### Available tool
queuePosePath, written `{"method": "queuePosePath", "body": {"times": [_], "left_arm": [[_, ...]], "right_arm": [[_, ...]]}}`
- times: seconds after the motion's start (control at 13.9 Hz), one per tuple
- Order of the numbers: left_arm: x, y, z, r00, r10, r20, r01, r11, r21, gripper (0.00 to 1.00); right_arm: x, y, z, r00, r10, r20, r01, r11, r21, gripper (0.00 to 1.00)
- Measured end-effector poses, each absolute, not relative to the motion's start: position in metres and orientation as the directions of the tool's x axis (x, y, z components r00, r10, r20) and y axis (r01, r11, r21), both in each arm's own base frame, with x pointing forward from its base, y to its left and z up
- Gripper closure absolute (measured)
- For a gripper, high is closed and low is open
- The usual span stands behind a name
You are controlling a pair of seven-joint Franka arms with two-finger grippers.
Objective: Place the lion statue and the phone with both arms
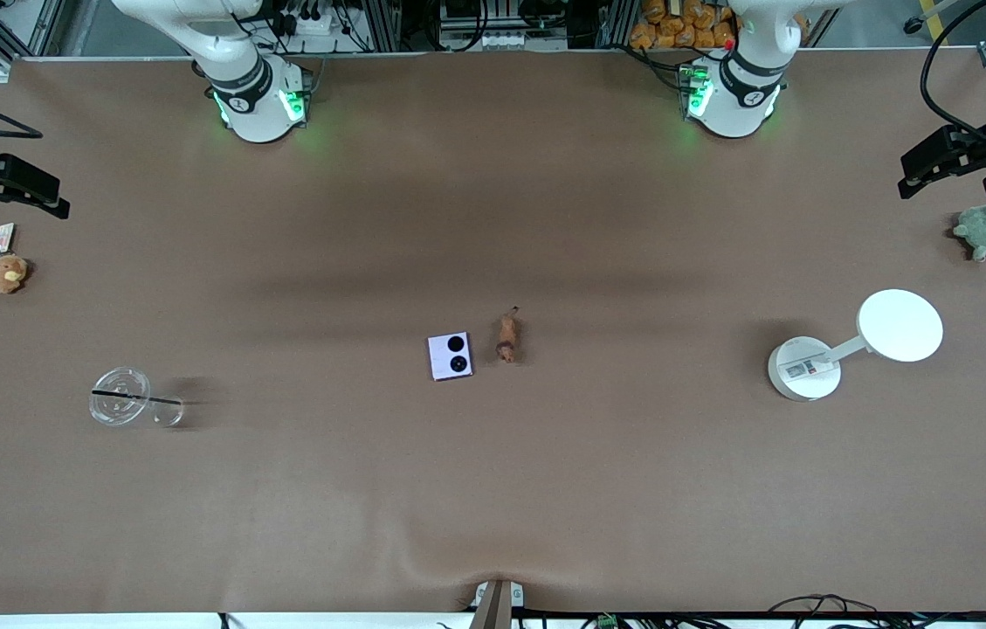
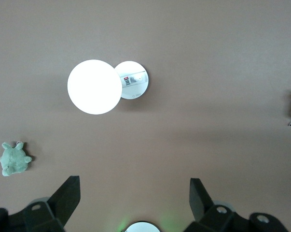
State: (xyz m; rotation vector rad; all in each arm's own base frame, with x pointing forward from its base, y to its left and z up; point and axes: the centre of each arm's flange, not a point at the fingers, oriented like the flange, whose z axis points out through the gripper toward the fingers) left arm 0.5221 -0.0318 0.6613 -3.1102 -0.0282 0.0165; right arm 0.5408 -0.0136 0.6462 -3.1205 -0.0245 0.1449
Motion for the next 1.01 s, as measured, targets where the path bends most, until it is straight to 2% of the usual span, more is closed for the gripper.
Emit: {"method": "queuePosePath", "body": {"times": [1.01], "left_arm": [[0.5206,-0.0295,0.6583,0.999,0.032,-0.034,0.031,-0.999,-0.032,0.0]], "right_arm": [[0.5408,-0.0133,0.6462,0.996,0.017,-0.093,0.015,-1.0,-0.019,0.0]]}}
